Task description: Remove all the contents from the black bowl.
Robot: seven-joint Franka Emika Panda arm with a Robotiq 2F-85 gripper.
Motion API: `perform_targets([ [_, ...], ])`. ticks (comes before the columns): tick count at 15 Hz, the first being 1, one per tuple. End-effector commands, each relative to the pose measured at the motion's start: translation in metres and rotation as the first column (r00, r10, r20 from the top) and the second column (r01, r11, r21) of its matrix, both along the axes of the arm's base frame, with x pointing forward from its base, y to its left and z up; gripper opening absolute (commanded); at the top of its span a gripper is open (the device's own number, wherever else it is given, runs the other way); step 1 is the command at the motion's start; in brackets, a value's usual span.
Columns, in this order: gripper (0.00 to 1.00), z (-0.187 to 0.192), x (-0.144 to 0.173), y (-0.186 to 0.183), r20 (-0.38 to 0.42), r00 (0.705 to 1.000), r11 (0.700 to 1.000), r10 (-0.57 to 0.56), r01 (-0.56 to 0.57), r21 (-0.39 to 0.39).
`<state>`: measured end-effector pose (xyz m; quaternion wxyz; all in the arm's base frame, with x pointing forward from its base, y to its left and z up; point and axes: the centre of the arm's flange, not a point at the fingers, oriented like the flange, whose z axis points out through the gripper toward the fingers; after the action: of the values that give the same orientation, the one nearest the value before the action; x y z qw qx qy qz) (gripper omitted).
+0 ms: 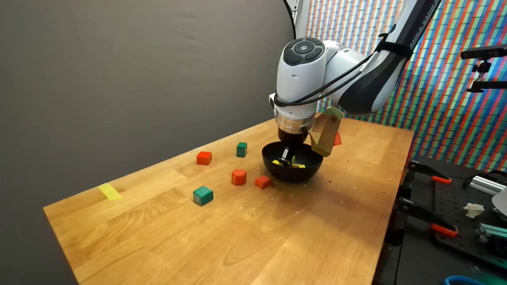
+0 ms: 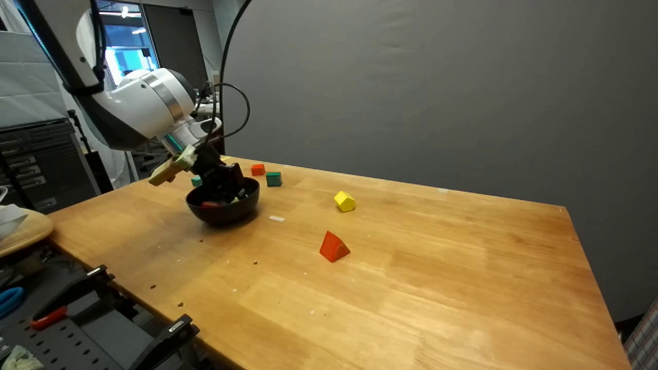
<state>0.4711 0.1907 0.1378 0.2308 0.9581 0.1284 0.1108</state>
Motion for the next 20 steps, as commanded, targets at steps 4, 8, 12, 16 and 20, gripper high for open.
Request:
perform_targets([
  [4, 0.24, 0.065, -0.037, -0.015, 0.162, 0.986, 0.990, -0.047, 0.024, 0.142],
  [8, 0.24, 0.094, -0.107, -0.028, 0.243, 0.960, 0.950, -0.142, 0.063, 0.305],
  [12, 0.24, 0.113, -0.164, -0.069, 0.190, 0.920, 0.872, -0.341, 0.235, 0.429],
  [16, 0.24, 0.128, -0.188, -0.114, 0.145, 0.857, 0.780, -0.495, 0.365, 0.508],
  [20, 0.24, 0.102, -0.133, -0.156, 0.024, 0.837, 0.721, -0.547, 0.456, 0.522],
])
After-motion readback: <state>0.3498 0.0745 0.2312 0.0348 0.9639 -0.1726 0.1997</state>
